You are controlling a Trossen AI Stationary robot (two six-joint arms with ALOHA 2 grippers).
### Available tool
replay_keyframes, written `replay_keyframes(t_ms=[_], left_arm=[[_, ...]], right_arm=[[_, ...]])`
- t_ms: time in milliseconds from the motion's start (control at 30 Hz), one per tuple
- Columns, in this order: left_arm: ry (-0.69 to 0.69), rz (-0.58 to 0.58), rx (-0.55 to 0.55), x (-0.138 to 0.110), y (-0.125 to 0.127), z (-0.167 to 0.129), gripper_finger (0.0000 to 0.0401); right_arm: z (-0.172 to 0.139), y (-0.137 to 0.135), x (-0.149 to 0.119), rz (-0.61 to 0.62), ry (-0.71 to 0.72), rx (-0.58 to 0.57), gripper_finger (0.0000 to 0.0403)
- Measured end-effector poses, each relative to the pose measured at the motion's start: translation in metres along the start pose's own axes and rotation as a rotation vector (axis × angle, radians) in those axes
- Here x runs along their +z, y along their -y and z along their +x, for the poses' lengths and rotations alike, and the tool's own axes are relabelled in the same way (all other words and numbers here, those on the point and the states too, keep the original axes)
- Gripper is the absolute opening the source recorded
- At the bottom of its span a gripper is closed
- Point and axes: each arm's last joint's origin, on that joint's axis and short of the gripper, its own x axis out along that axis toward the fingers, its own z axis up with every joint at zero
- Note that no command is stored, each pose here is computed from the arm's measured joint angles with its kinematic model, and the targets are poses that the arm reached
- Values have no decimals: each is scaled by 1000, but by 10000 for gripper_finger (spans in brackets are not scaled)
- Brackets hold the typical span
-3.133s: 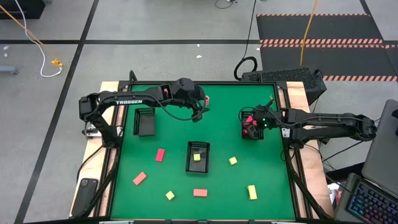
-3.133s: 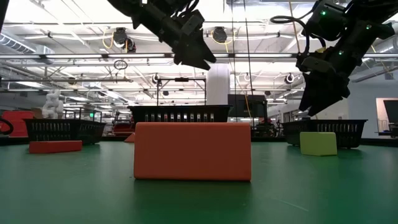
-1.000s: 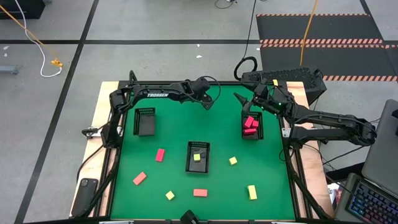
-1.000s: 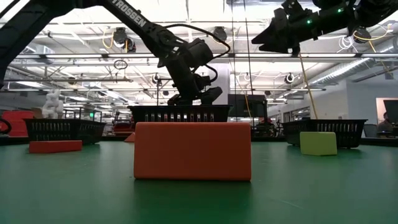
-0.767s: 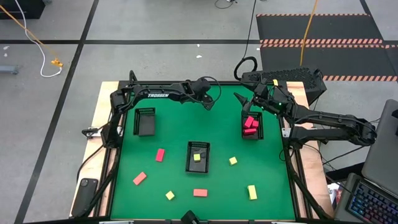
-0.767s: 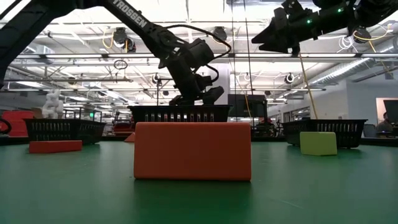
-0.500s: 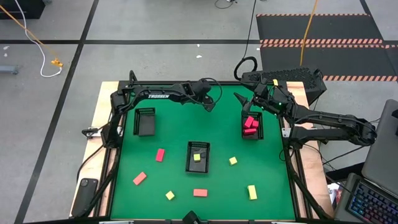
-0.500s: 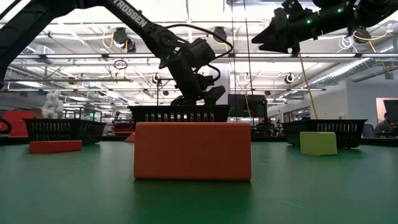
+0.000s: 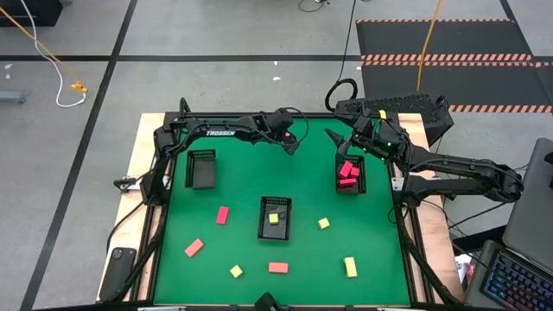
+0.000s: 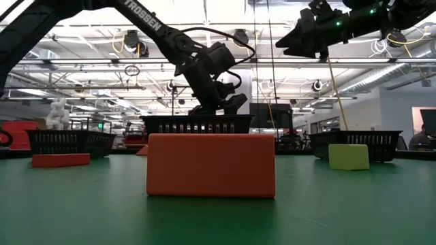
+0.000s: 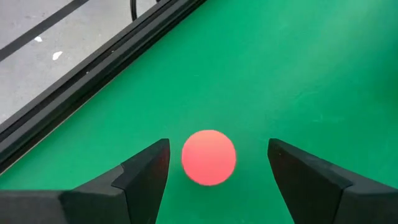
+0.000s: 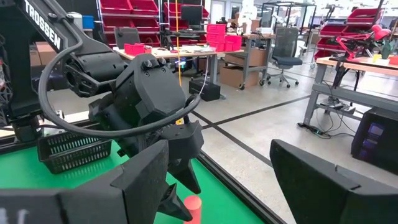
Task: Sort & place blocks by color
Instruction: Put the pink block into the top left black basket
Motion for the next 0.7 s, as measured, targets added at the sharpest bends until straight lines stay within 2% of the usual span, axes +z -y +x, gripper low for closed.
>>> replay_keyframes(t_ms=[200,700], left_arm=[[-24,19,38,-7,-1,11,273],[-8,35,76,-7,2,9,273]], right_arm=[[0,0,0,2,0,0,274],[0,0,0,-5,-1,-1,274]])
